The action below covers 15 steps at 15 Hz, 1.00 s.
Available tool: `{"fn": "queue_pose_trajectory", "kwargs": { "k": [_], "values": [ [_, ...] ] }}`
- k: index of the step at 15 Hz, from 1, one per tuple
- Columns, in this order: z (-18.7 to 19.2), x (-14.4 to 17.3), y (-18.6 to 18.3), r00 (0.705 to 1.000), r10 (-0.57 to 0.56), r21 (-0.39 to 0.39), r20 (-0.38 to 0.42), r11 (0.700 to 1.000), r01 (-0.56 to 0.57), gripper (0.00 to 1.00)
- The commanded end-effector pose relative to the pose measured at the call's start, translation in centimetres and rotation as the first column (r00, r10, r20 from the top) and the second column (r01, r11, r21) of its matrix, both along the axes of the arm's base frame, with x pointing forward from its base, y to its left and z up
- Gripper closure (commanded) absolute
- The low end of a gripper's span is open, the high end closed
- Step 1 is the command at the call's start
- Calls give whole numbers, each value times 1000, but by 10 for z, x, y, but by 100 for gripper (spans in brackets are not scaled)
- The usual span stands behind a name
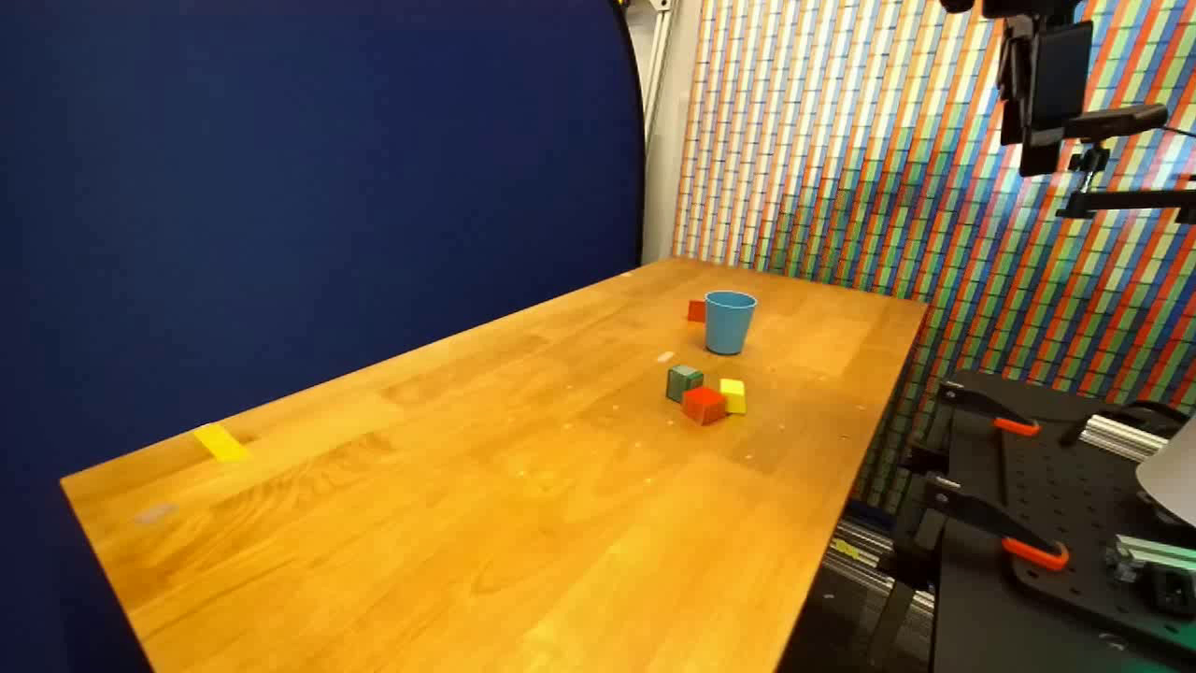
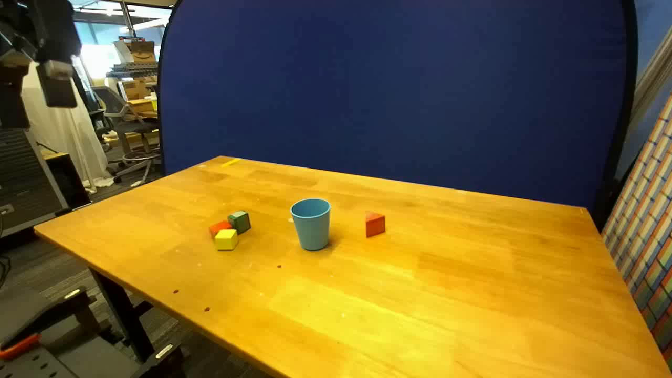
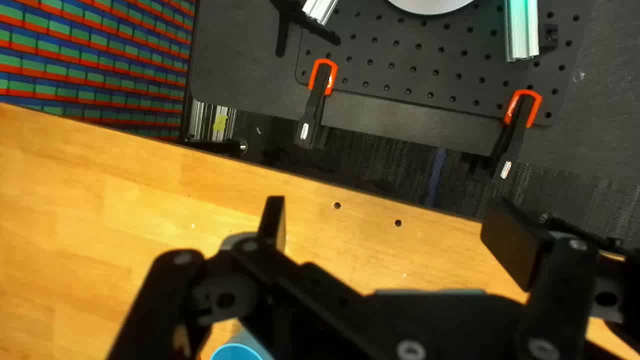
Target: Put the yellow block in the cup
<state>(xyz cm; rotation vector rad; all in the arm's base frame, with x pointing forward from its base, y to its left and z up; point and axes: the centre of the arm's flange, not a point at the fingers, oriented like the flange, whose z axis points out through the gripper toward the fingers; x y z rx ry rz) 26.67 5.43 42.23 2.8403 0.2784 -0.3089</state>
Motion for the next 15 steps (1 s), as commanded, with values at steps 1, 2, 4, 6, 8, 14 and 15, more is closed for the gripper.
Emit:
{"fn": "queue_pose_trajectory", "kwargs": {
  "k": [1,2,4,6,8,14,15],
  "values": [
    [0,0,0,1000,0,0,0,1000,0,0],
    [0,0,0,1000,0,0,0,1000,0,0],
    [0,0,0,1000,0,0,0,1000,0,0],
    [0,0,0,1000,0,0,0,1000,0,0],
    [0,0,0,1000,0,0,0,1000,0,0],
    [-9,5,-1,1000,-6,9,9,1000,6,0],
    [-21,12,-2,1000,-1,28,28,1000,0,0]
  ]
}}
